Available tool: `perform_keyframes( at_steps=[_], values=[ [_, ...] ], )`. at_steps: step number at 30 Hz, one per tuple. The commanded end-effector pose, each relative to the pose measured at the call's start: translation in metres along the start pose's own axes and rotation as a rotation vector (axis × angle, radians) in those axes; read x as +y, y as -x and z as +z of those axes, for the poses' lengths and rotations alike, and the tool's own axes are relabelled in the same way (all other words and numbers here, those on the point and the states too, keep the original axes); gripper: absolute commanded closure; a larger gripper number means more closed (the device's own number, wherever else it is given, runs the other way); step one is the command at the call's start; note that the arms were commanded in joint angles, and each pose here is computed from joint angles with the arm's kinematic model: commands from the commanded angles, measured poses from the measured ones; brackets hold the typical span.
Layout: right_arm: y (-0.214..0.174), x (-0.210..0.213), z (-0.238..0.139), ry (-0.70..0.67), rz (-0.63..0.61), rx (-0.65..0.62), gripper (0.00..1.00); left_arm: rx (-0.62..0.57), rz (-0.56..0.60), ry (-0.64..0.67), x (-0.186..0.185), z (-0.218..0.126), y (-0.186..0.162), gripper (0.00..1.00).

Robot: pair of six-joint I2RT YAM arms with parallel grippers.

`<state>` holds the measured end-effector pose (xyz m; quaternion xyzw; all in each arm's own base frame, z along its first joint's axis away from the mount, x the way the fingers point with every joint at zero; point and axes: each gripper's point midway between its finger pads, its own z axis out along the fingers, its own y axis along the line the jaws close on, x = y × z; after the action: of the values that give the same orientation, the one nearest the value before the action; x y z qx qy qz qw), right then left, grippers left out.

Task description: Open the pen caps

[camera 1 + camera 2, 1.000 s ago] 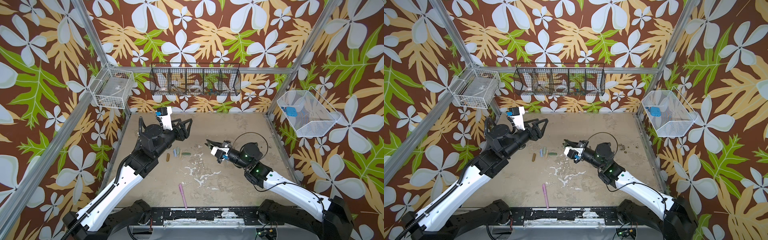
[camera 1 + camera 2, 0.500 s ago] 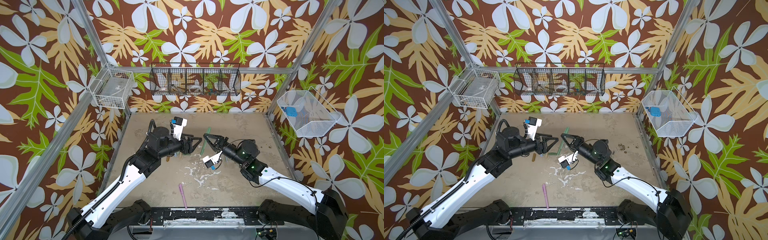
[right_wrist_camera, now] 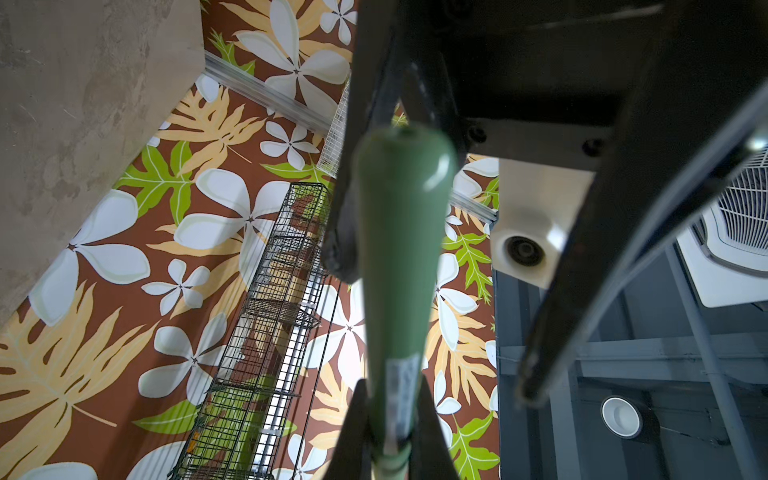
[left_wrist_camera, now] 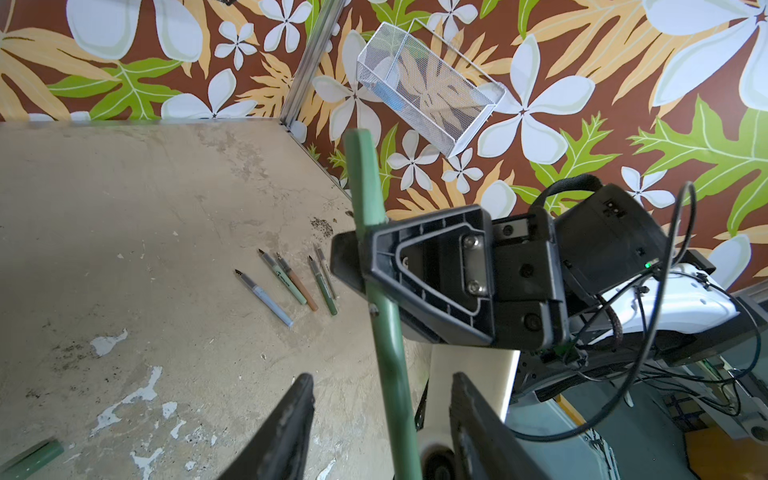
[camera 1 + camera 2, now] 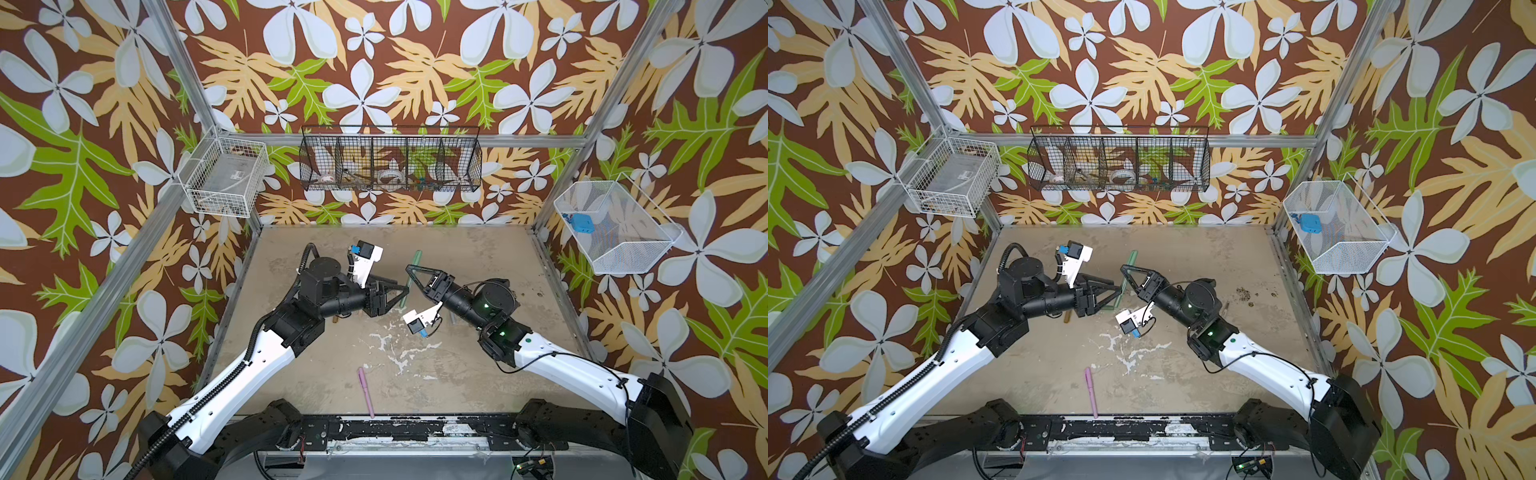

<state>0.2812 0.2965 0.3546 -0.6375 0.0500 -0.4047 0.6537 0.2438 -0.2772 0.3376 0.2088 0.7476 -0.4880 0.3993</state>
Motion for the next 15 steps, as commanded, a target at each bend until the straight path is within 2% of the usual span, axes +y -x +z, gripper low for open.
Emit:
perform_keyframes(
  at_steps=[1,9,15],
  values=[
    [-0.001,-0.009,0.0,-0.04,-0.025,0.001,1.0,0.02,-0.003,-0.024,0.0,0.006,-0.003,0.48],
    [0.009,-0.002,-0.001,-0.038,-0.062,-0.026,1.0,0.043,-0.016,-0.052,0.001,0.018,-0.004,0.61],
    [0.013,-0.002,-0.001,-0.048,-0.055,-0.035,1.0,0.058,-0.033,-0.048,0.006,0.025,-0.006,0.77]
  ],
)
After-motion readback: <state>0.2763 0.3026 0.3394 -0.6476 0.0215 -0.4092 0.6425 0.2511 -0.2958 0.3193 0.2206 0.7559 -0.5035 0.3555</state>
